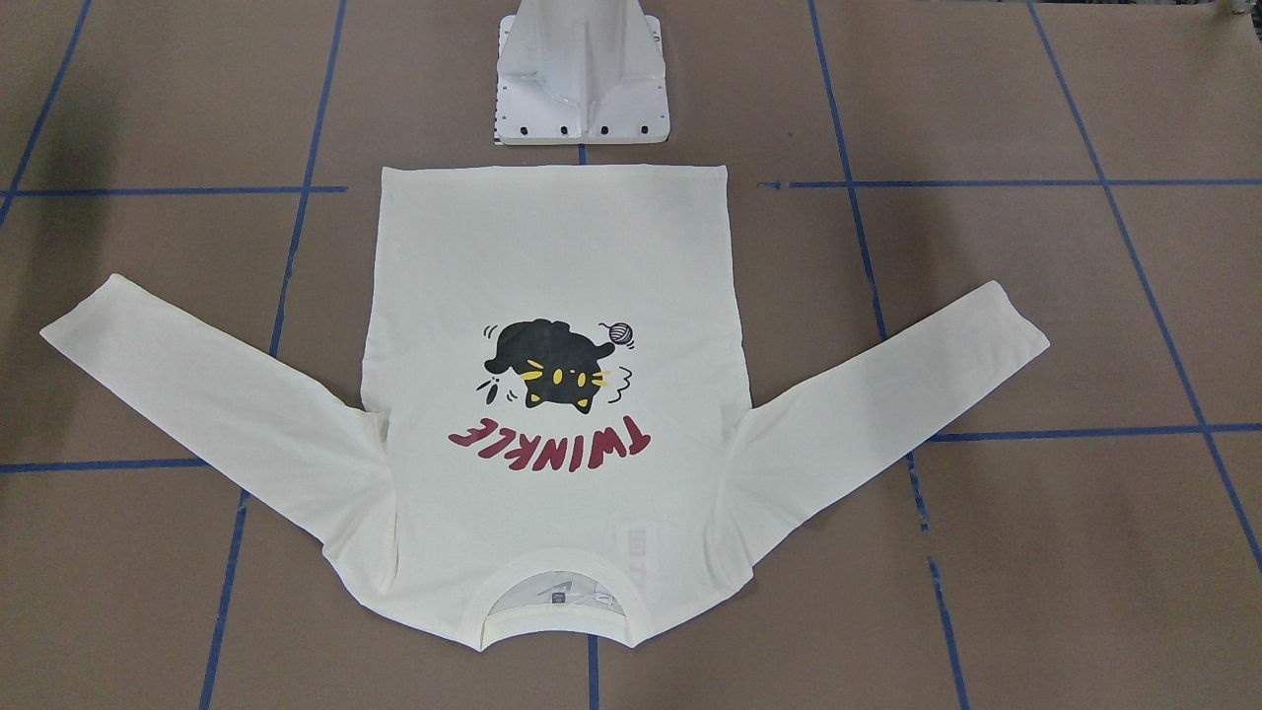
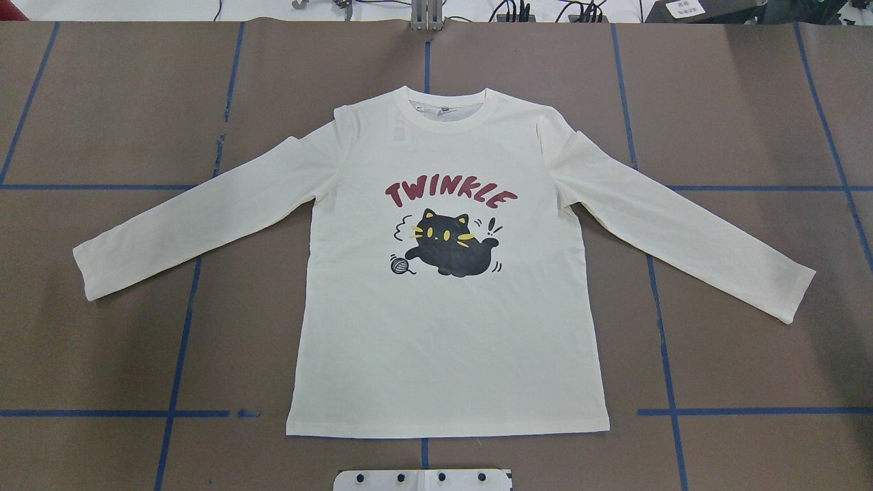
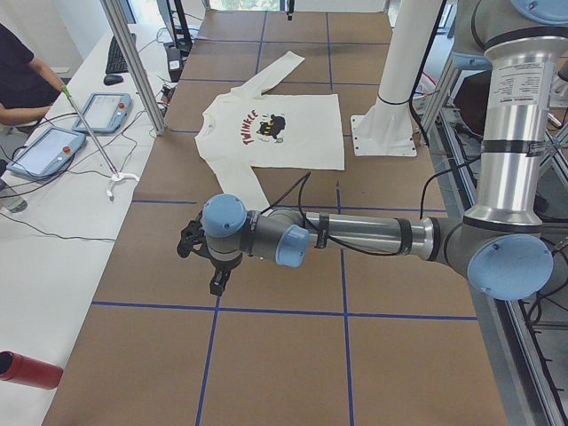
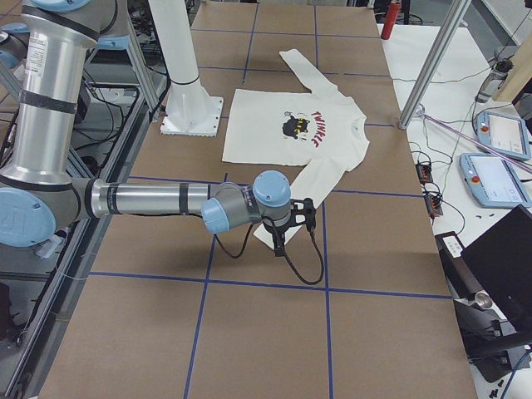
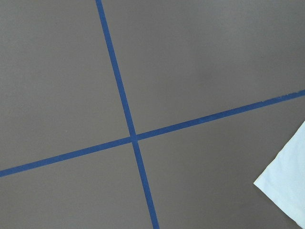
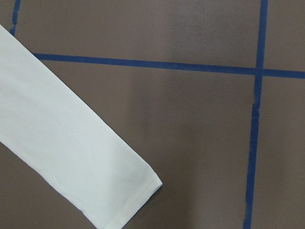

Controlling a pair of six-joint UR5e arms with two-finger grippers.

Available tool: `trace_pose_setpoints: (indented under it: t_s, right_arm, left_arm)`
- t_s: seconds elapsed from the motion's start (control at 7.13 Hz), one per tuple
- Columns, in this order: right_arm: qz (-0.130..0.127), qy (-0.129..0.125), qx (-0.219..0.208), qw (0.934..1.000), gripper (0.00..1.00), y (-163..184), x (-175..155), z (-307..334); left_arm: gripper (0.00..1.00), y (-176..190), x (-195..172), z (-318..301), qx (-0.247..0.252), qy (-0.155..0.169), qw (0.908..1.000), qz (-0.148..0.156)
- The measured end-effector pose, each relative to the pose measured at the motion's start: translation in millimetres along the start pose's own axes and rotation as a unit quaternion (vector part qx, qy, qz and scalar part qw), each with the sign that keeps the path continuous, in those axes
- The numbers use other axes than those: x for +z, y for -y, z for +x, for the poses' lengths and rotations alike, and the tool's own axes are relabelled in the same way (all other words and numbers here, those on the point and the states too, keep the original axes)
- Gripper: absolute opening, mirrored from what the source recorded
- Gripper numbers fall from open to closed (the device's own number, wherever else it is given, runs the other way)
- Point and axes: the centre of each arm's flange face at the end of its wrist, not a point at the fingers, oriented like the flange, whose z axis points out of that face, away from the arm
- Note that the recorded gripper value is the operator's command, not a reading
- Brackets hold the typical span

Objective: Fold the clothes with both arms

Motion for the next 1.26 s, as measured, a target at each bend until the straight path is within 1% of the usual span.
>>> trace_pose_setpoints:
  t_s: [0.14,0.42,0.56,0.84,0.98,1.12,1.26]
  right_arm:
    - [0.001,-0.004,0.002,1.0000,1.00,-7,19,-18]
    - [-0.008,-0.026,0.004,0.9996,1.00,-14,58,-50]
    - [-0.012,-0.029,0.012,0.9994,1.00,-19,74,-62]
    - [-0.006,-0.039,0.006,0.9992,1.00,-30,118,-66]
    - [-0.003,-0.042,0.014,0.9990,1.00,-29,139,-70]
    - [-0.006,-0.044,0.023,0.9987,1.00,-30,154,-73]
    - [-0.009,-0.047,0.028,0.9984,1.00,-31,162,-73]
  left_arm:
    - [1.00,3,5,-4,-0.005,-0.001,1.0000,0.001]
    - [1.00,2,10,-7,0.010,-0.001,0.9998,0.015]
    - [1.00,-2,11,-8,0.017,-0.002,0.9996,0.022]
    - [1.00,-5,10,-6,0.026,-0.004,0.9992,0.030]
    - [1.00,-4,9,-5,0.028,-0.004,0.9991,0.032]
    - [1.00,-4,8,-4,0.029,-0.005,0.9990,0.033]
    - [1.00,-4,7,-3,0.030,-0.005,0.9989,0.034]
